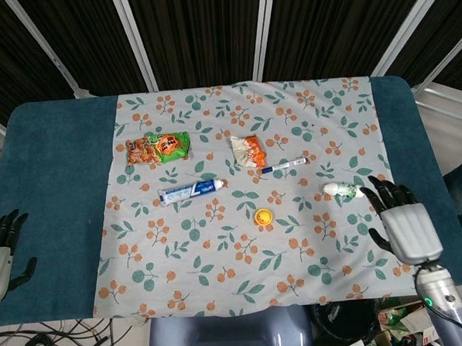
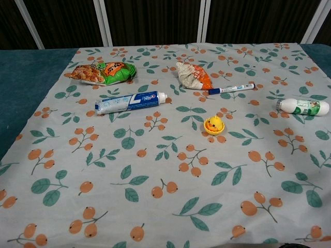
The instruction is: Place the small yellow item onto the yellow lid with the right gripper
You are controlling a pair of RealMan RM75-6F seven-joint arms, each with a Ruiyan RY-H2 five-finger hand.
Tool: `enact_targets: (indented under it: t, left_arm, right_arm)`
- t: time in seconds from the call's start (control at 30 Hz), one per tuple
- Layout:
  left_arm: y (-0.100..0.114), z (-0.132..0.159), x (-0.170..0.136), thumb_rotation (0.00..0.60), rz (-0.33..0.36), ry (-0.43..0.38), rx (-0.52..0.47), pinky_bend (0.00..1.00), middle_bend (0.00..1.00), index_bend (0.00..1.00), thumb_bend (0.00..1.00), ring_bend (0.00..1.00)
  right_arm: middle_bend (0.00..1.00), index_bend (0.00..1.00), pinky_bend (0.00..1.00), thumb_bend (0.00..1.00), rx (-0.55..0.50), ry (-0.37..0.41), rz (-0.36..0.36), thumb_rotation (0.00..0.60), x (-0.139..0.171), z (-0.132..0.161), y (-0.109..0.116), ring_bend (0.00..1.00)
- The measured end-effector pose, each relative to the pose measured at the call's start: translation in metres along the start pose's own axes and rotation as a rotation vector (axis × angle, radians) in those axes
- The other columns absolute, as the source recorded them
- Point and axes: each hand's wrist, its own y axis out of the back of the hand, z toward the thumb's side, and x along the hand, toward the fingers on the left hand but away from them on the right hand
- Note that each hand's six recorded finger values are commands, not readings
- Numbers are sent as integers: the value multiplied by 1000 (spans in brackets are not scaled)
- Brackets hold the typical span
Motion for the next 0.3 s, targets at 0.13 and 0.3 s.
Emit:
enact_targets:
  t: [0.13,0.3]
  left_arm:
    - [2,0,0,600,14,5,-6,74,0,0,389,0]
    - [2,1,-1,600,20,-3,0,73,0,0,388,0]
  right_arm:
    - [55,178,183,178,-32,-68,-37,600,35,-31,-6,121]
    - [53,154,183,179,-16,-95,-31,600,70,-49,-28,119]
